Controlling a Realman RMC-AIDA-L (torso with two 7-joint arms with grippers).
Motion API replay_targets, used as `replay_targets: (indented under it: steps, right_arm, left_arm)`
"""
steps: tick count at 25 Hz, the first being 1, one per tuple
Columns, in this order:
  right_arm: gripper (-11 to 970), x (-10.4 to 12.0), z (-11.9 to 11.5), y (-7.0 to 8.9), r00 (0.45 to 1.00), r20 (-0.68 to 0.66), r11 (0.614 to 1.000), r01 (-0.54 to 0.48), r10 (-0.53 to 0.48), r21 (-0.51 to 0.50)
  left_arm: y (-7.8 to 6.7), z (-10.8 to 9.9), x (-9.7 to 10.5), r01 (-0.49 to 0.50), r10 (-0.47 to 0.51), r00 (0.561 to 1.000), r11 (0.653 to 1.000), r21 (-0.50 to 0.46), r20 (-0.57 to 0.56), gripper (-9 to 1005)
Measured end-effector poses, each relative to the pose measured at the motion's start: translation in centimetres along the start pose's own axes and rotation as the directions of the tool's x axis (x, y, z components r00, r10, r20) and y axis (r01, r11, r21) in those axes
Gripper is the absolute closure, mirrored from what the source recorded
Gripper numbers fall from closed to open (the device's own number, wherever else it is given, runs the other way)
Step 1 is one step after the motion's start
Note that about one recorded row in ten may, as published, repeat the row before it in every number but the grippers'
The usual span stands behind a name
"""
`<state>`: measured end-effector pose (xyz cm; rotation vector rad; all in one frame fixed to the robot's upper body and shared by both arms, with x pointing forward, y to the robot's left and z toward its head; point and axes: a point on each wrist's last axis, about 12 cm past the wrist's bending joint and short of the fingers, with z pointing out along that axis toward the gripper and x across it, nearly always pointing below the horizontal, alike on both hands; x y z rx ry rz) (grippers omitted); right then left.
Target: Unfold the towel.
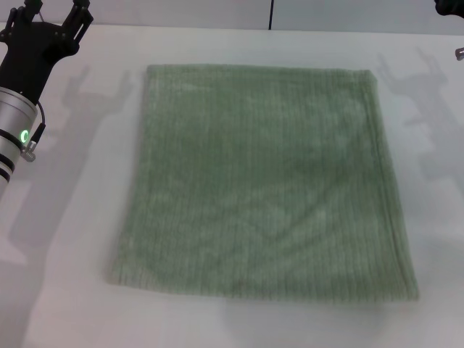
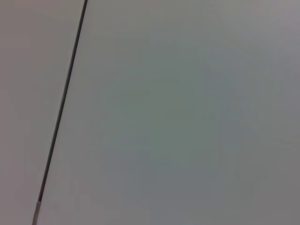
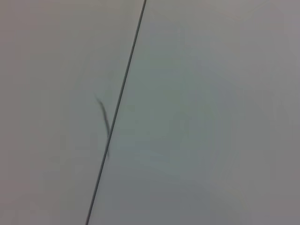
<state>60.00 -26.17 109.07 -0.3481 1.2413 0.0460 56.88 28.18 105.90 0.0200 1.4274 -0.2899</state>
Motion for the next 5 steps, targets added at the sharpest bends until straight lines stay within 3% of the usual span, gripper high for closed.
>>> replay_targets:
  steps: [5]
  right_arm:
    - [202, 0.02, -0.03, -0.01, 1.0, -0.001, 1.0, 0.0, 0.0, 0.0]
  left_arm:
    - [-0.01, 0.0, -0.01, 0.001, -0.001, 1.0, 1.0, 0.0, 0.001, 171]
